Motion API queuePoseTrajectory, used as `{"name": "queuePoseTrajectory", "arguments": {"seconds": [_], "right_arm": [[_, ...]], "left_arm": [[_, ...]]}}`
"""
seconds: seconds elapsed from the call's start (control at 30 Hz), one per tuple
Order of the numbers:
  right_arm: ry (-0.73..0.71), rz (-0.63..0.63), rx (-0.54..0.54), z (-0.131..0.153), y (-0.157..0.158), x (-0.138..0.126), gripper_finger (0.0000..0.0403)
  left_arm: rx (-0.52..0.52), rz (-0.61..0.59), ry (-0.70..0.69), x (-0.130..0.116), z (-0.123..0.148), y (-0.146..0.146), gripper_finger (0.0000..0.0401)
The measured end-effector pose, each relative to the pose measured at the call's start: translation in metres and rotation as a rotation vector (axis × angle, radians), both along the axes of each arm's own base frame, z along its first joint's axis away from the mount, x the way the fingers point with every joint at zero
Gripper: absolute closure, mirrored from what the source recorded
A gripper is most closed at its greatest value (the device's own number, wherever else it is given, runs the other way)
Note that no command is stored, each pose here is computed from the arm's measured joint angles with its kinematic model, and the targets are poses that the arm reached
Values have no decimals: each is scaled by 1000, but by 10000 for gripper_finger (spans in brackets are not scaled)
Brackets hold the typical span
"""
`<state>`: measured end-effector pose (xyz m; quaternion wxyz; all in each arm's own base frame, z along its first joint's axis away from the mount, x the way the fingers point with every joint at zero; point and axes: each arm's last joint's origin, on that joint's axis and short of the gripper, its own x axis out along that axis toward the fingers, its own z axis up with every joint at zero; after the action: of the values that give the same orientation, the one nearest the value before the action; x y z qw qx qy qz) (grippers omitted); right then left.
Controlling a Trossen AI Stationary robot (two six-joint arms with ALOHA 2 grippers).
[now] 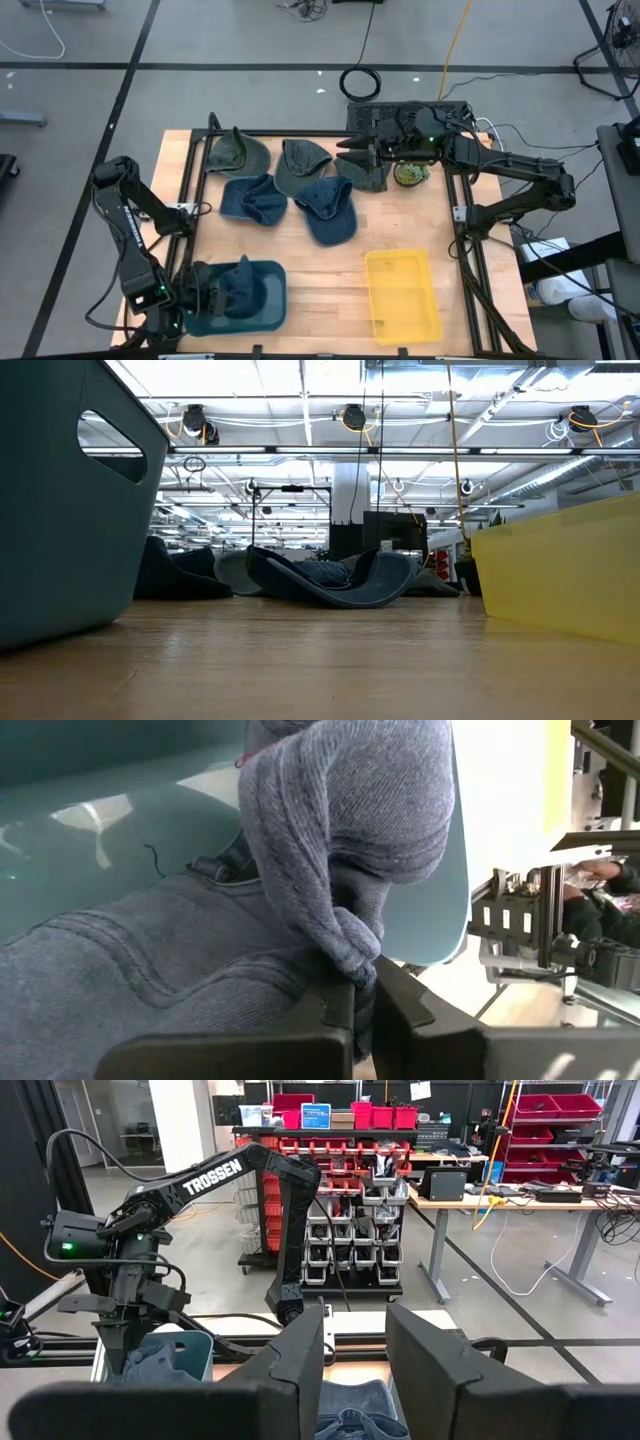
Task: Pick & Place hat
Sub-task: Put the right dark blue cap into the blue bin
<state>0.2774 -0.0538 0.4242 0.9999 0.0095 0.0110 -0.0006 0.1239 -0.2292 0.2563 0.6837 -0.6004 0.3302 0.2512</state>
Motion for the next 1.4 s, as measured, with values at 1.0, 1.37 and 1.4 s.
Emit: {"name": "queuePoseTrajectory", "arguments": {"seconds": [1.0, 1.37, 1.4], "right_arm": [[98, 2, 21, -10, 0, -1, 303], [100, 48, 25, -10, 1, -1, 303], [100, 56, 26, -10, 2, -1, 303]], "left_arm": [[-105, 81, -50, 10, 4, -1, 177], [-26, 81, 71, 4, 22, 13, 105], [-10, 85, 86, 4, 23, 15, 107]]}}
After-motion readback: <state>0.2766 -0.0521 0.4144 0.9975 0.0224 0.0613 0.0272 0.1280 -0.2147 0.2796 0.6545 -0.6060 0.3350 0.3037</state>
